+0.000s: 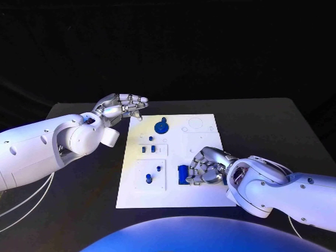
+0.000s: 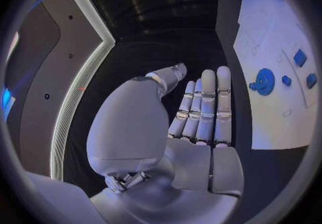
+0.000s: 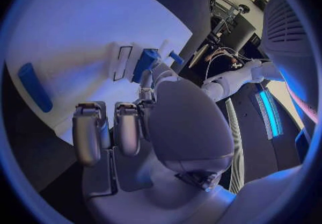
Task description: Assemble the parts on the task board
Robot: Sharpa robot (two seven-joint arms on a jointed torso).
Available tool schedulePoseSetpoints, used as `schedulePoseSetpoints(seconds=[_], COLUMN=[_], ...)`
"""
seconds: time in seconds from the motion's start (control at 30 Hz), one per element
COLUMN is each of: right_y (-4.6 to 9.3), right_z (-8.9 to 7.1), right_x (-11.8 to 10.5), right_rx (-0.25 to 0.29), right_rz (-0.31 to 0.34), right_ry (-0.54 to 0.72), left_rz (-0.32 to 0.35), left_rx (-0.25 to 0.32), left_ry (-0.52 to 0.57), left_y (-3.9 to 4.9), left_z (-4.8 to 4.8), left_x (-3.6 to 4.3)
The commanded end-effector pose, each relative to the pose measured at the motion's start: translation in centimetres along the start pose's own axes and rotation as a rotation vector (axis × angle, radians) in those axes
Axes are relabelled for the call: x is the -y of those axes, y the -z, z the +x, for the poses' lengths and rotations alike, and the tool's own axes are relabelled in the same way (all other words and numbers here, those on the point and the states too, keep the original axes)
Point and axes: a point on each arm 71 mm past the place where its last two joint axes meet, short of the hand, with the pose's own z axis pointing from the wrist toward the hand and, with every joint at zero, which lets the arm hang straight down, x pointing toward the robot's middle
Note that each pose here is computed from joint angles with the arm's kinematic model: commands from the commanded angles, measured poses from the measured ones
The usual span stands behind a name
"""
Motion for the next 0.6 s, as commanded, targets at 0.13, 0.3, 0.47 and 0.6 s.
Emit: schedulePoseSetpoints(seconds=[0.13, 0.3, 0.47, 0.6], right_y=[-0.32, -0.47, -0.54, -0.6], right_z=[0.32, 0.56, 0.53, 0.24], right_x=[-0.19, -0.41, -0.36, -0.09], right_rx=[-0.017, -0.031, -0.023, 0.008], right_rz=[-0.006, -0.011, -0.008, 0.002], right_ry=[0.026, 0.033, 0.046, 0.056], left_rz=[0.01, 0.009, 0.009, 0.009], left_rx=[-0.017, -0.017, -0.016, -0.015], left_ry=[0.007, 0.007, 0.007, 0.006], left_y=[0.01, 0.05, 0.08, 0.1], left_z=[0.21, 0.17, 0.14, 0.11], left_x=[0.11, 0.11, 0.12, 0.12])
